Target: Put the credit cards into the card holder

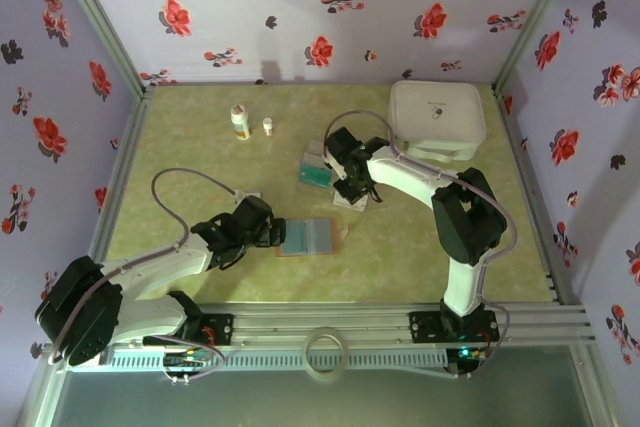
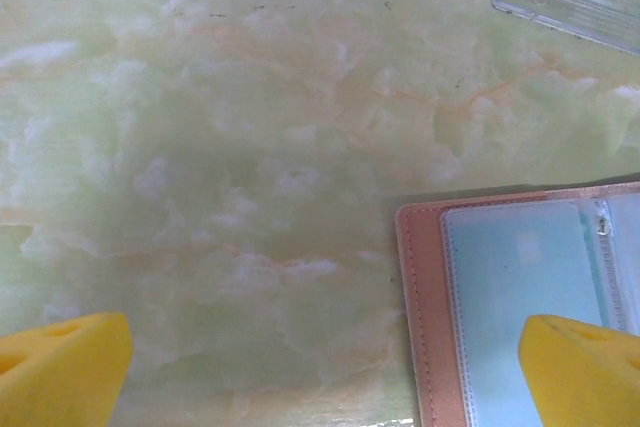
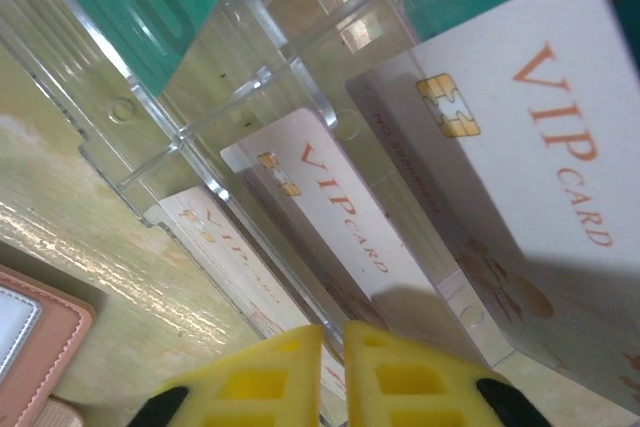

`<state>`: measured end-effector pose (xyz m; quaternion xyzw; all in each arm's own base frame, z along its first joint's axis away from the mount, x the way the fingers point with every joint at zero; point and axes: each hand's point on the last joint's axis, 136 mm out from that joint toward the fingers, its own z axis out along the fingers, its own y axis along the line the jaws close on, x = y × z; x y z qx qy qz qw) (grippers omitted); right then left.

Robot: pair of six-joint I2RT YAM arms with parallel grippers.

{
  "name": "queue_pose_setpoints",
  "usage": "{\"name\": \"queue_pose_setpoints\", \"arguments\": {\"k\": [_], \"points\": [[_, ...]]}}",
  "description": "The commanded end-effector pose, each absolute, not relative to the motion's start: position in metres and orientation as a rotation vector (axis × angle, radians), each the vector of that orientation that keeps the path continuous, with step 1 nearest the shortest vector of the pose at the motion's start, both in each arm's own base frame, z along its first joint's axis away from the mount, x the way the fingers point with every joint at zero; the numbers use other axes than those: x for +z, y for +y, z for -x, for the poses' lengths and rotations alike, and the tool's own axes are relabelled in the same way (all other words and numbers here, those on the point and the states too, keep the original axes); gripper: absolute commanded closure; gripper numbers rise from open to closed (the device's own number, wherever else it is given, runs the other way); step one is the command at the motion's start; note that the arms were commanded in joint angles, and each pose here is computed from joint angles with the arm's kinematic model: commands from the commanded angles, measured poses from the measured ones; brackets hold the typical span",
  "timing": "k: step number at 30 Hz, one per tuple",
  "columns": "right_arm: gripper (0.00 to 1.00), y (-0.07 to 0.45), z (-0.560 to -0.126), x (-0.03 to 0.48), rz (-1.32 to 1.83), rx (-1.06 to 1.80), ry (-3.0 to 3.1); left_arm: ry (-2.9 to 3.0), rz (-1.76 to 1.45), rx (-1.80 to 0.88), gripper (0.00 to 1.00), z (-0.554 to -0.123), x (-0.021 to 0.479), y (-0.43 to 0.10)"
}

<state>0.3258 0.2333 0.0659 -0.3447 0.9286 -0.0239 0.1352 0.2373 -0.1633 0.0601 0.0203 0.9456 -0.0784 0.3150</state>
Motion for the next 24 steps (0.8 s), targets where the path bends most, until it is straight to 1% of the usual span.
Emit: {"name": "queue_pose_setpoints", "arguments": {"k": [1,8,24], "points": [[0.82,0.2361,-0.3077,0.0657,1.058,-0.025,2.715,2.497,-0.027,-0.197,0.00,-0.2371,0.0559,-0.1588],[0.81,0.2409,-0.3012,0.0629,1.089,-0.032,2.712,2.497,-0.023,-0.199,0.00,-0.2374,0.0560,-0.1586],[0.91,0.2412,-0.3035,0.0645,1.124,-0.051,2.699,2.498,-0.015,-0.199,0.00,-0.2365,0.0537,-0.1566]]}}
